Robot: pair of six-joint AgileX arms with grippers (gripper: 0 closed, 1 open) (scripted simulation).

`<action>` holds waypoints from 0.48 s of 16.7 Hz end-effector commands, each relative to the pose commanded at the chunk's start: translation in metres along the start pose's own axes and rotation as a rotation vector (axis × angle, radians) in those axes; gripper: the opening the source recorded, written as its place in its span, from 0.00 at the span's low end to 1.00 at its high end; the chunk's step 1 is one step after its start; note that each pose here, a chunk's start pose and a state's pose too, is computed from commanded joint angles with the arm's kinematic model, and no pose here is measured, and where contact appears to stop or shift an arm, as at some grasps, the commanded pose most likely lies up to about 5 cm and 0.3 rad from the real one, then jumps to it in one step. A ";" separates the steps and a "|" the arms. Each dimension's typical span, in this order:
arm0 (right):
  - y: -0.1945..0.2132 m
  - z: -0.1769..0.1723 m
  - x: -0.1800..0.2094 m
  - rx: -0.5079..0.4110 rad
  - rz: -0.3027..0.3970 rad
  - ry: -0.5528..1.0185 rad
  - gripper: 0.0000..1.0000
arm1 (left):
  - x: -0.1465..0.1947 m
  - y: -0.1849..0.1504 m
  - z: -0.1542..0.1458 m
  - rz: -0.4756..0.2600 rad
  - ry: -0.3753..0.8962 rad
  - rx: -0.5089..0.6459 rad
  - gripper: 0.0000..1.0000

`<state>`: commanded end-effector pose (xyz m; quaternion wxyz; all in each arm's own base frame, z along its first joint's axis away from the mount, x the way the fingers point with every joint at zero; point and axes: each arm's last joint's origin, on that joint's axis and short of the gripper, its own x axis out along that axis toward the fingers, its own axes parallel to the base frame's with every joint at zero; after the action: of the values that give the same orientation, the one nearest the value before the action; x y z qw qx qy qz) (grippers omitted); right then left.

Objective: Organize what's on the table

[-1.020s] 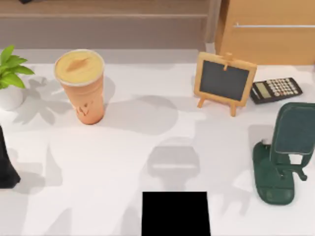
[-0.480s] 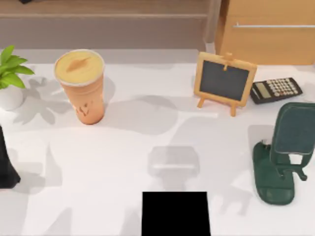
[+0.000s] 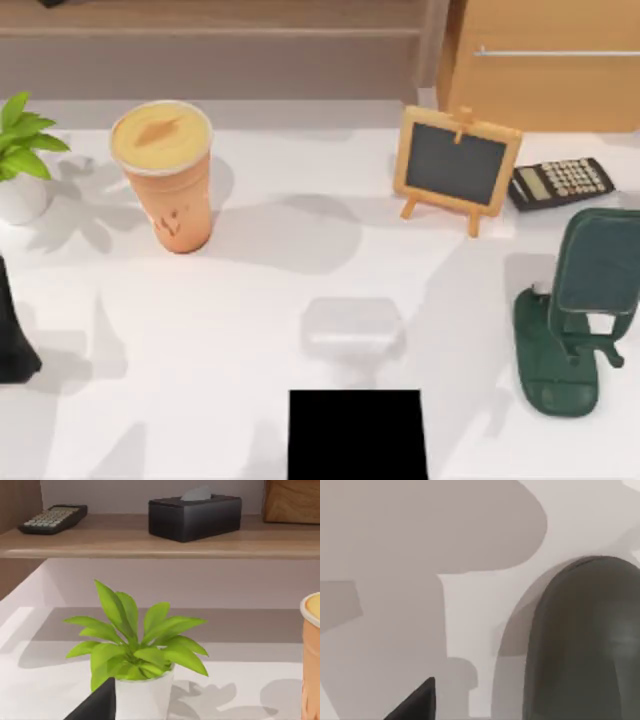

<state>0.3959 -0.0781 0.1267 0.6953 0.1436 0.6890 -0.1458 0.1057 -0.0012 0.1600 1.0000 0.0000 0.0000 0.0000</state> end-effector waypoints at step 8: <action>-0.001 -0.003 0.019 0.000 -0.003 0.012 0.85 | 0.000 0.000 0.000 0.000 0.000 0.000 1.00</action>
<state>0.3932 -0.0779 0.1075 0.6909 0.1437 0.6933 -0.1460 0.1057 -0.0012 0.1600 1.0000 0.0000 0.0000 0.0000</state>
